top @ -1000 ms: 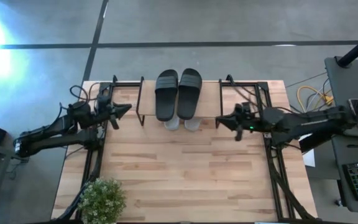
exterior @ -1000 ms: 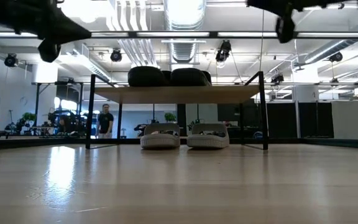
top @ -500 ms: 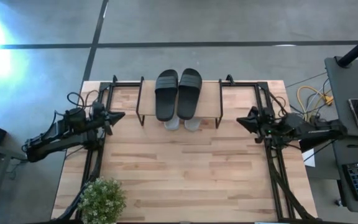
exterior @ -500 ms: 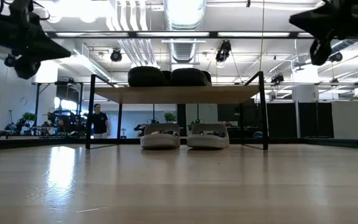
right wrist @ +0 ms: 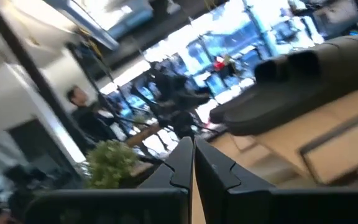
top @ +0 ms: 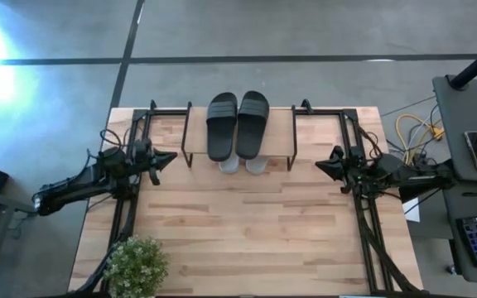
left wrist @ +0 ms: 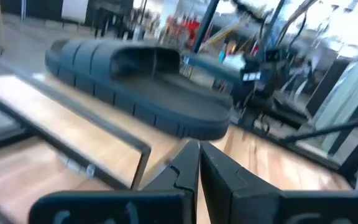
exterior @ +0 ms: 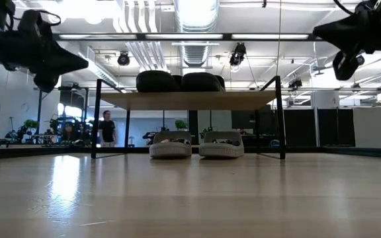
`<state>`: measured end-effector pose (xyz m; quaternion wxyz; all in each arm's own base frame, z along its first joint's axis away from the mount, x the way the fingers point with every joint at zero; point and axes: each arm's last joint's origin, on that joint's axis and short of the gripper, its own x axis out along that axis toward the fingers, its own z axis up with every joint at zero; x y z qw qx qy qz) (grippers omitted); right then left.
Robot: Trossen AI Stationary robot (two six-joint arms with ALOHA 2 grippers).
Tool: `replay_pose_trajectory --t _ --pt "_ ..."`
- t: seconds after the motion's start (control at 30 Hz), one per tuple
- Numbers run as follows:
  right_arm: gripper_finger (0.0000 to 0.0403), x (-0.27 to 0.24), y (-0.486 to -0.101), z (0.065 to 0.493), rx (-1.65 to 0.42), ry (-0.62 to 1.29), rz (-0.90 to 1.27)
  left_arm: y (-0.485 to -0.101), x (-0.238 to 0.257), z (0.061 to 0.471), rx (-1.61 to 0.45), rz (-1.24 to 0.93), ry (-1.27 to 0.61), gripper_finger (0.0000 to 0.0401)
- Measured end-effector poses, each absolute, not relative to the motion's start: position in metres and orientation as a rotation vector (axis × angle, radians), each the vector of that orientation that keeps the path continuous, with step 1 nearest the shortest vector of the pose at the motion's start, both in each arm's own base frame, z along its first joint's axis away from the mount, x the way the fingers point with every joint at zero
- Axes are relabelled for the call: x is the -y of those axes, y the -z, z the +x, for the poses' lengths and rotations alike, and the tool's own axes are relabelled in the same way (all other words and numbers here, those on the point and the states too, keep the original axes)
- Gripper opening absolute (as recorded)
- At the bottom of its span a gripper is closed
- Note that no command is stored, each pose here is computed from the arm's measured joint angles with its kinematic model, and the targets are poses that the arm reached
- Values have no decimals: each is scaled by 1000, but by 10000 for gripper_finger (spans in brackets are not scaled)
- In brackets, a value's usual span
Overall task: Pick and place slides into the shelf
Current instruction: Return to Home Position
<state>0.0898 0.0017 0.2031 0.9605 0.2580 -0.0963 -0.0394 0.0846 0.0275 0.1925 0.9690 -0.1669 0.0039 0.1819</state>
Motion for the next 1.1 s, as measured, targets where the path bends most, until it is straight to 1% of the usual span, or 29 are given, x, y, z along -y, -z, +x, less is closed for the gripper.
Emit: replay_pose_trajectory --t 0.13,0.27,0.4,0.53,0.73,1.1 --pt "9 -2 -194 92 286 48 502 -173 -29 91 -6 -354 -364 0" --pt "9 -1 -191 93 291 85 483 -170 -30 92 18 -337 -358 0" --pt "9 -1 -191 93 298 96 485 -169 -31 92 16 -305 -410 0" --pt "9 -1 -184 95 224 114 474 -167 -32 94 -26 -235 -407 0" --pt "9 -1 -174 98 114 139 457 -165 -32 95 -53 -233 -410 0" --pt "9 -2 -171 100 82 147 452 -164 -33 98 -61 -235 -415 0"
